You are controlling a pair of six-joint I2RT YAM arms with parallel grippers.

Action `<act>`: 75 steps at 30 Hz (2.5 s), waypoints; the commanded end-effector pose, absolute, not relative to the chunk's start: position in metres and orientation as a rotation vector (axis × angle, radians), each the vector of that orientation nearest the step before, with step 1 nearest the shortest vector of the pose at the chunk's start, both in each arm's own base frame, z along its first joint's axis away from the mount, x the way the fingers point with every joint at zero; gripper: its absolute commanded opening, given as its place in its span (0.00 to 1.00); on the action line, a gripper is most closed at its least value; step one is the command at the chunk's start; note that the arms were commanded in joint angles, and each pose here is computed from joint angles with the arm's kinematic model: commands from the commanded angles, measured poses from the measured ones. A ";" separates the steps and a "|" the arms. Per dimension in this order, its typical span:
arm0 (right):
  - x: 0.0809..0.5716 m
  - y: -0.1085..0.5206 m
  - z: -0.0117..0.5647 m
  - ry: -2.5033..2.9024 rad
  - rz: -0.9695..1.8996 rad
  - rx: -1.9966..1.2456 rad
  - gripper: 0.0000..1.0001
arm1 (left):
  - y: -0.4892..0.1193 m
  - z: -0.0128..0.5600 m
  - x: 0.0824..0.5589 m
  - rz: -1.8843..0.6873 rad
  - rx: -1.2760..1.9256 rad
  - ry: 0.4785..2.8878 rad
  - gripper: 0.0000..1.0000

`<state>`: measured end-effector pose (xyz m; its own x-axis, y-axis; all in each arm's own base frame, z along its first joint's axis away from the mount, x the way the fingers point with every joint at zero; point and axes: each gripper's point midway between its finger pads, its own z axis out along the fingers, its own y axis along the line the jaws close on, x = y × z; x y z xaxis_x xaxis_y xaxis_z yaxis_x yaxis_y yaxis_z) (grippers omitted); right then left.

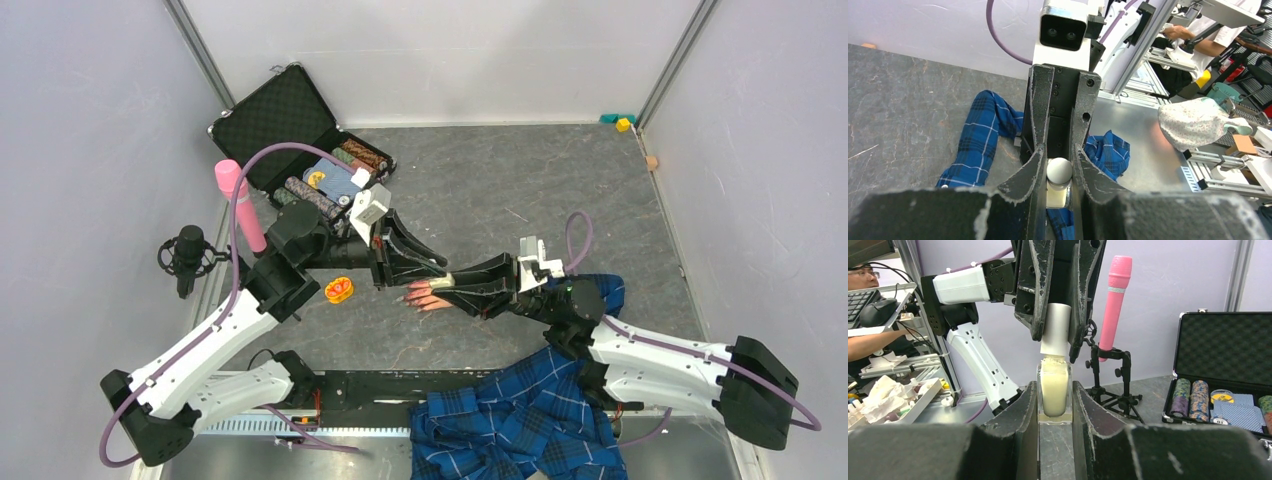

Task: Paint the nails
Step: Screw the nail polish bottle.

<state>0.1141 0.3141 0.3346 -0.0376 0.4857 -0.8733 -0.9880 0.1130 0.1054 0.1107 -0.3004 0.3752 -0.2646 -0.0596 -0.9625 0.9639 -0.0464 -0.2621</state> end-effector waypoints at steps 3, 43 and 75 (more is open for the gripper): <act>0.119 0.288 0.405 0.713 1.315 -0.546 0.00 | -0.299 0.354 0.096 -1.521 1.132 1.430 0.41; 0.239 0.291 0.288 1.232 0.581 -0.463 0.00 | -0.287 0.338 0.242 -0.981 0.423 1.768 0.87; 0.237 0.308 0.286 1.258 0.557 -0.495 0.00 | -0.300 0.302 0.245 -1.054 0.416 1.893 0.35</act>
<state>0.2356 0.3076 0.2553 0.1702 0.0581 -0.9837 -0.6530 0.7542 -0.0684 0.2475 -0.2933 0.2970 -0.5157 -0.1066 -0.8501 0.6351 0.6185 -0.4628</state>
